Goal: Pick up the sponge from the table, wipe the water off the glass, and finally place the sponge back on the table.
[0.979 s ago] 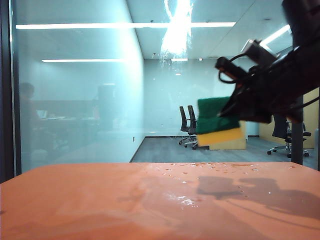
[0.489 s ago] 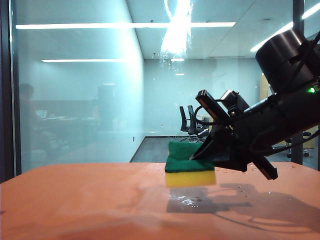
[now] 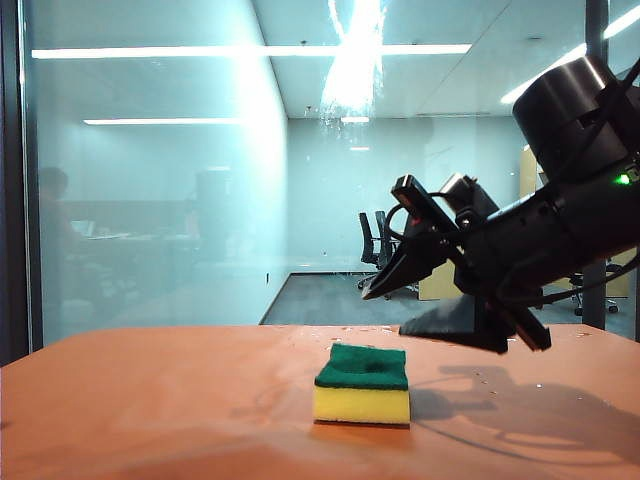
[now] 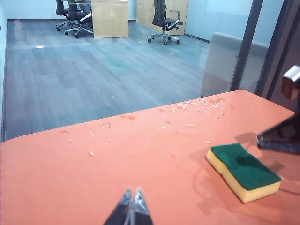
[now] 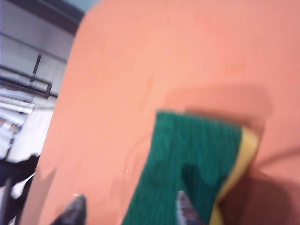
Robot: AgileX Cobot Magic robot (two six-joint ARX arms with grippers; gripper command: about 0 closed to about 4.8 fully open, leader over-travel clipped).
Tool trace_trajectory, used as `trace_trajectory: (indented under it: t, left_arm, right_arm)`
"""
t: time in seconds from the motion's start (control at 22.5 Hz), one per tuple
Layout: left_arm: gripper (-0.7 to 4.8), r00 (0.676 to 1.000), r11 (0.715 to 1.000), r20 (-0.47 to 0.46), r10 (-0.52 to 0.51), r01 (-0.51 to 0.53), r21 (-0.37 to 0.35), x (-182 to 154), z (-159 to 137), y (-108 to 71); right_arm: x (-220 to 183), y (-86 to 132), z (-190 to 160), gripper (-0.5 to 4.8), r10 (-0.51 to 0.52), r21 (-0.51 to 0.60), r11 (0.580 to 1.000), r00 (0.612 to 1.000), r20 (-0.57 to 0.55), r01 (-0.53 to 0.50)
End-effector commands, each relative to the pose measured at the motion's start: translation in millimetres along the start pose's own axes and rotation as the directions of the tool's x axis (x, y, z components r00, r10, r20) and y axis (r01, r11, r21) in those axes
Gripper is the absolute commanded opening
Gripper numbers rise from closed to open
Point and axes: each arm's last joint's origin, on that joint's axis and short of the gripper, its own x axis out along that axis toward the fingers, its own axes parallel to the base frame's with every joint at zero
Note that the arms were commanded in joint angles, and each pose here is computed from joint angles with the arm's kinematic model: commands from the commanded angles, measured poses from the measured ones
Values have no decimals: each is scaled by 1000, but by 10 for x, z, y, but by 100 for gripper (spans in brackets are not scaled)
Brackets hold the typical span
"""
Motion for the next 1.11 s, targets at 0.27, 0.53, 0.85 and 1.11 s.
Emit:
trace_trajectory:
  t: [0.27,0.53,0.85,1.11]
  left_arm:
    - [-5,1000,1000,24,-2,1,17,-2,34,-1]
    - [-5,1000,1000,28,-4,3,19,-2,40,-2]
    - [-5,1000,1000,28,-4,3,20,-2,39,-2]
    - [-5,1000,1000,28,-3,3,20,-2,40,-2]
  right_arm:
    - [-19,95,163,-7,24,-257,966,978,206,31]
    - [-99,167,282,-7,-26,-423,886,931,365,191]
    - [-578,306,613,-7,-91,-500,774,849,520,389]
    - [-1128,221,868,-7,-196,-434,722,761,619,539]
